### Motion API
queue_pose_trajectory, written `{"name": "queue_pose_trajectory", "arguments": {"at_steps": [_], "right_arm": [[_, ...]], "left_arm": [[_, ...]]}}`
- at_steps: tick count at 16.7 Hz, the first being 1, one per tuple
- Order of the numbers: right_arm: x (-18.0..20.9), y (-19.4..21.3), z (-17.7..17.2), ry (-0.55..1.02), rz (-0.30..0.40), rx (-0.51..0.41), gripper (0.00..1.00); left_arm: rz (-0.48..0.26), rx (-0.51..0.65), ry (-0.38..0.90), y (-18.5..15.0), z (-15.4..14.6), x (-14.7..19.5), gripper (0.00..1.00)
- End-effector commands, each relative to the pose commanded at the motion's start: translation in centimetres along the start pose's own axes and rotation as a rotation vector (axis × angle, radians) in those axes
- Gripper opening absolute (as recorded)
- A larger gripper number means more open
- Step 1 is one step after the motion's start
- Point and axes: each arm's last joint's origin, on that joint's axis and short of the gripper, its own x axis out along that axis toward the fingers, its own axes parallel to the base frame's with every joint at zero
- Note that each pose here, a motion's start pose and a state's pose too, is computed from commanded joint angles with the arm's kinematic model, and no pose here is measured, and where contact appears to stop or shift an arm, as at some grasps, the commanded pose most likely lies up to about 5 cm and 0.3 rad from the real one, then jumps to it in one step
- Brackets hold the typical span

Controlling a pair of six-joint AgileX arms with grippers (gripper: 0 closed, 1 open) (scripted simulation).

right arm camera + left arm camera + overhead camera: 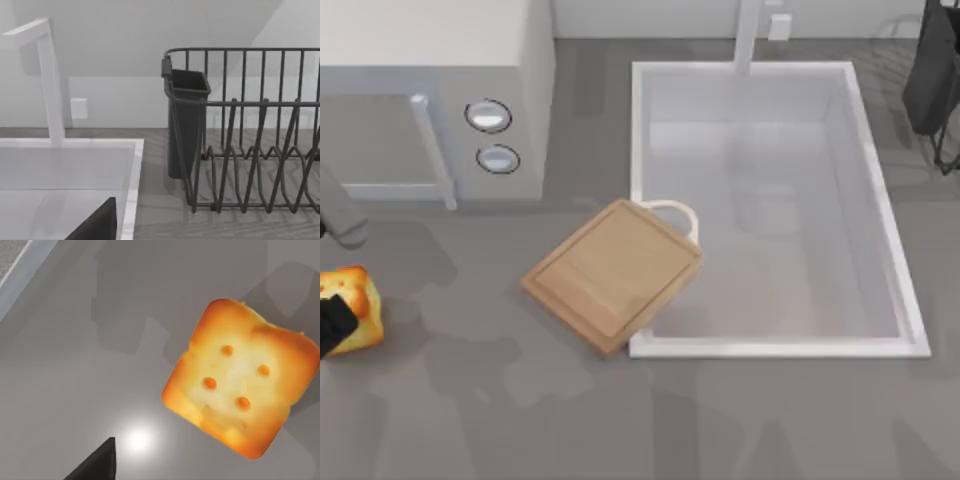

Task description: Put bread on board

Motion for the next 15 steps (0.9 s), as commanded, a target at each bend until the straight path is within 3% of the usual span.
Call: {"name": "queue_pose_trajectory", "arguments": {"at_steps": [4,8,10,15], "right_arm": [[0.0,0.0,0.0,0.0,0.0,0.0,1.0],[0.0,0.0,0.0,0.0,0.0,0.0,1.0],[0.0,0.0,0.0,0.0,0.0,0.0,1.0],[0.0,0.0,0.0,0.0,0.0,0.0,1.0]], "left_arm": [[-0.229,0.233,0.147,3.1,2.3,3.5,1.0],[-0.388,0.385,0.207,5.0,3.6,6.6,1.0],[-0.423,0.421,0.216,5.4,3.9,7.3,1.0],[-0.426,0.43,0.215,5.4,4.1,7.4,1.0]]}}
